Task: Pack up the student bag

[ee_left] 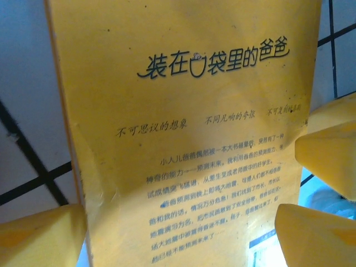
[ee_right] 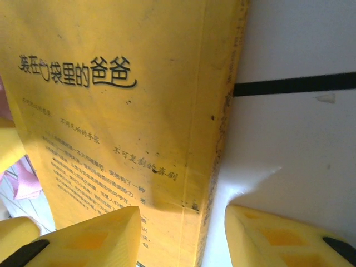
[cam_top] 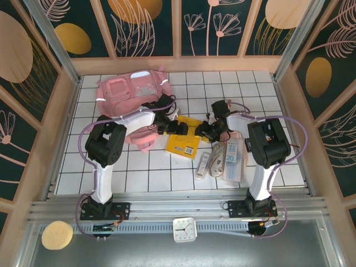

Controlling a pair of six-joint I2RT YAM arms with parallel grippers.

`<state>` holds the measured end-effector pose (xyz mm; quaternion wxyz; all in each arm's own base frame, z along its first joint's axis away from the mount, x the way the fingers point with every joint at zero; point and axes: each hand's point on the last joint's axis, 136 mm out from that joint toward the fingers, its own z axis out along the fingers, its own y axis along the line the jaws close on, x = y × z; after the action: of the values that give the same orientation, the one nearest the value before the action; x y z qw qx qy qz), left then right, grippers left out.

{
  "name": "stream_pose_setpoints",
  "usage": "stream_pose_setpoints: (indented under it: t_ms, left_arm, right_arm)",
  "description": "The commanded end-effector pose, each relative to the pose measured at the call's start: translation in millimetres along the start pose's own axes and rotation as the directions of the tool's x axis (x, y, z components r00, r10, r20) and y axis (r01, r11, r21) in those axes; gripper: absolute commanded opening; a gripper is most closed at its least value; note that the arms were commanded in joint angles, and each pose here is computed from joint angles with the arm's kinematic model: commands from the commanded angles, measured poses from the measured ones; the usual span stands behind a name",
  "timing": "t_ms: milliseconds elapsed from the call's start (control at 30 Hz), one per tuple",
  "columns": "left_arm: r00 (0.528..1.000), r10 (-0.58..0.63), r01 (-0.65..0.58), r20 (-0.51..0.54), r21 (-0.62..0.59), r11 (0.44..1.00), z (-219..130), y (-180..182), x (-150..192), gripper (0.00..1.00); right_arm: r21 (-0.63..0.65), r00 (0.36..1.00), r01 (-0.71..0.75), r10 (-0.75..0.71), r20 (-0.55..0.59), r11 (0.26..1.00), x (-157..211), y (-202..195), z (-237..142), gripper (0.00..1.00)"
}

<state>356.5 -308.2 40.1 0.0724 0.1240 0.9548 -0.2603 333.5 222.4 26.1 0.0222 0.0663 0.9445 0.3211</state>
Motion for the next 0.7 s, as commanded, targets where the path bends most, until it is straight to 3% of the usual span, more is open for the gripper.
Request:
stream_pose_setpoints:
  t_ms: [0, 133, 233, 300, 500, 667]
  left_arm:
    - [0.999, 0.009, -0.006, -0.034, 0.094, 0.996, 14, -15, 4, 0.74]
    - [0.998, 0.002, 0.008, -0.062, 0.153, 0.988, 19, -24, 10, 0.51]
    - [0.997, 0.007, 0.005, -0.071, 0.173, 0.985, 18, -27, 13, 0.25]
    - [0.997, 0.019, -0.005, -0.072, 0.195, 0.981, 16, -31, 14, 0.16]
    - [0.996, 0.025, 0.000, -0.086, 0.288, 0.958, 15, -41, 18, 0.09]
    - [0.997, 0.040, -0.016, -0.062, 0.340, 0.940, 1, -54, 10, 0.07]
  right_arm:
    - [-0.048, 1.000, -0.002, 0.000, -0.029, 0.999, 3, 2, 17, 0.46]
    - [-0.079, 1.000, 0.003, -0.006, -0.028, 0.997, 0, 7, 19, 0.45]
    - [-0.111, 1.000, 0.010, -0.013, -0.023, 0.994, 0, 13, 19, 0.45]
    - [-0.146, 0.999, 0.031, -0.032, -0.010, 0.989, -1, 20, 16, 0.45]
    - [-0.300, 0.991, 0.130, -0.113, 0.073, 0.945, -3, 59, -7, 0.45]
    - [-0.296, 0.988, 0.145, -0.124, 0.087, 0.944, -1, 61, -12, 0.46]
